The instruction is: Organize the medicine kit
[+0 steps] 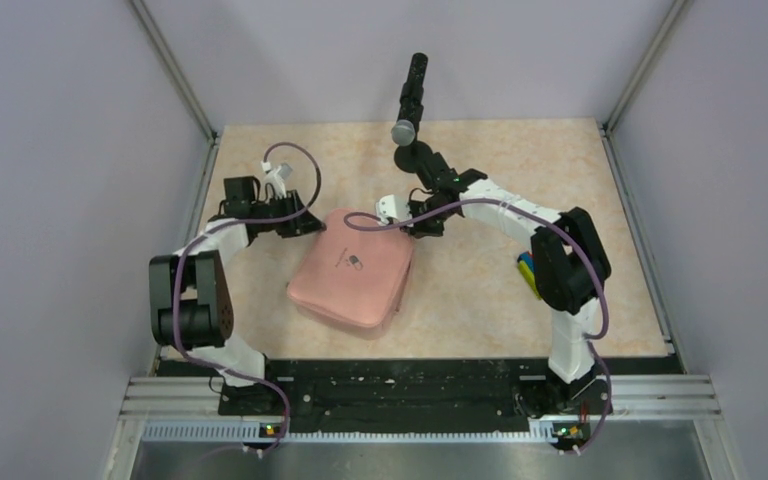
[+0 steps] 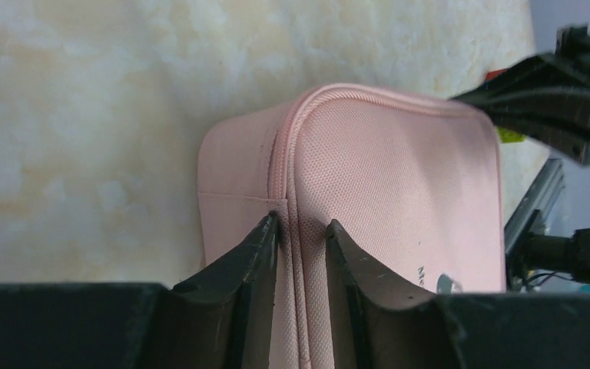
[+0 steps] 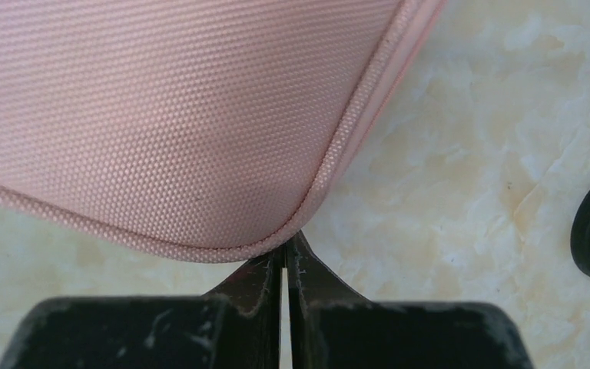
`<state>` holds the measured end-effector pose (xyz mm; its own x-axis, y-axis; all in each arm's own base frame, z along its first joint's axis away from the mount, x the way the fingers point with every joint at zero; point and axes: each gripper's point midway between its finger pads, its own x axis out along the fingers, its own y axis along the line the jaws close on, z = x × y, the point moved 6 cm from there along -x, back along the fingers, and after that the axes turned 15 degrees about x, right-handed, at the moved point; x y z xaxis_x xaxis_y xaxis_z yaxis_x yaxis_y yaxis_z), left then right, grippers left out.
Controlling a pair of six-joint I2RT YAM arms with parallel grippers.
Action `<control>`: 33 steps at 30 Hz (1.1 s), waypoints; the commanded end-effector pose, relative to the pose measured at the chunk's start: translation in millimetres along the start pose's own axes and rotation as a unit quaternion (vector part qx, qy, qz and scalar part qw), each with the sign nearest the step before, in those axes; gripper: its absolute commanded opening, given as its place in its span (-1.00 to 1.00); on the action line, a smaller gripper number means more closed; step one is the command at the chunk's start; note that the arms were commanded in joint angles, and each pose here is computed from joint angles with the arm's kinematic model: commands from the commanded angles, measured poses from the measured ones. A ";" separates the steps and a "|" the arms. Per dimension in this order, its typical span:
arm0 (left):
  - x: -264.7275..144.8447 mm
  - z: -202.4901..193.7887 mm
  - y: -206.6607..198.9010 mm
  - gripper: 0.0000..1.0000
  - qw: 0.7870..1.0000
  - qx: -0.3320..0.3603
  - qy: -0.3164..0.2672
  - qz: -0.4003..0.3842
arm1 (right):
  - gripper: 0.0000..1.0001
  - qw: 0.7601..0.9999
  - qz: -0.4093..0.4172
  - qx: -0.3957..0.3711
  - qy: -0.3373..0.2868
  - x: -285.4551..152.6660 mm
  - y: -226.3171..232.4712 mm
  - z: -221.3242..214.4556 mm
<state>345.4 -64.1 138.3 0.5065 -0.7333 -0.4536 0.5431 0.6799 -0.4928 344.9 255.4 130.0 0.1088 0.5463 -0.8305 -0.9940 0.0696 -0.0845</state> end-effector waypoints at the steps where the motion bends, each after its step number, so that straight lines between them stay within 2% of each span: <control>1: -24.3 -38.6 -53.3 -0.37 0.995 0.024 0.033 -0.092 | -1.00 0.997 -0.035 -0.014 -0.068 13.7 -30.6 42.8; 3: -37.4 -54.0 -71.1 -0.37 0.993 0.037 0.038 -0.101 | -1.00 0.997 -0.033 -0.019 -0.071 20.1 -34.1 46.8; 5: -51.7 -64.2 -79.3 -0.31 0.994 0.059 0.057 -0.078 | -1.00 0.996 -0.032 -0.030 -0.078 21.1 -36.3 51.7; 10: -74.6 -18.2 -70.4 0.14 0.987 0.156 -0.009 0.045 | -1.00 0.992 -0.043 -0.086 -0.080 13.6 -37.2 53.3; 12: -70.1 5.9 -62.7 0.28 0.982 0.174 -0.047 0.061 | -1.00 0.989 -0.055 -0.107 -0.092 6.2 -38.3 57.9; 15: -40.7 34.5 -44.6 0.30 0.987 0.135 -0.084 0.015 | -1.00 0.983 -0.059 -0.135 -0.113 -3.4 -37.2 67.4; 17: -13.5 45.5 -33.7 0.30 0.991 0.107 -0.071 -0.028 | -1.00 0.980 -0.063 -0.145 -0.119 -5.5 -38.5 70.7; 20: 18.3 52.4 -29.5 0.30 0.988 0.120 -0.050 -0.078 | -1.00 0.979 -0.068 -0.153 -0.117 -6.1 -41.1 71.6; 26: 72.1 46.2 -46.7 0.27 0.979 0.107 -0.003 -0.174 | -1.00 0.980 -0.068 -0.152 -0.113 -2.6 -42.3 70.8; 31: 93.5 31.9 -61.4 0.22 0.974 0.097 0.027 -0.205 | -1.00 0.982 -0.070 -0.140 -0.108 -1.6 -41.0 67.1; 33: 98.9 23.2 -62.8 0.11 0.974 0.098 0.043 -0.199 | -1.00 0.982 -0.069 -0.139 -0.109 -2.0 -39.5 66.5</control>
<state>374.4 -168.9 135.2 0.2104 -0.9149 -0.3445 0.7713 0.3718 -0.5165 384.9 296.9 137.1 0.1687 0.6509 -0.7402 -0.9593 -0.0642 -0.2750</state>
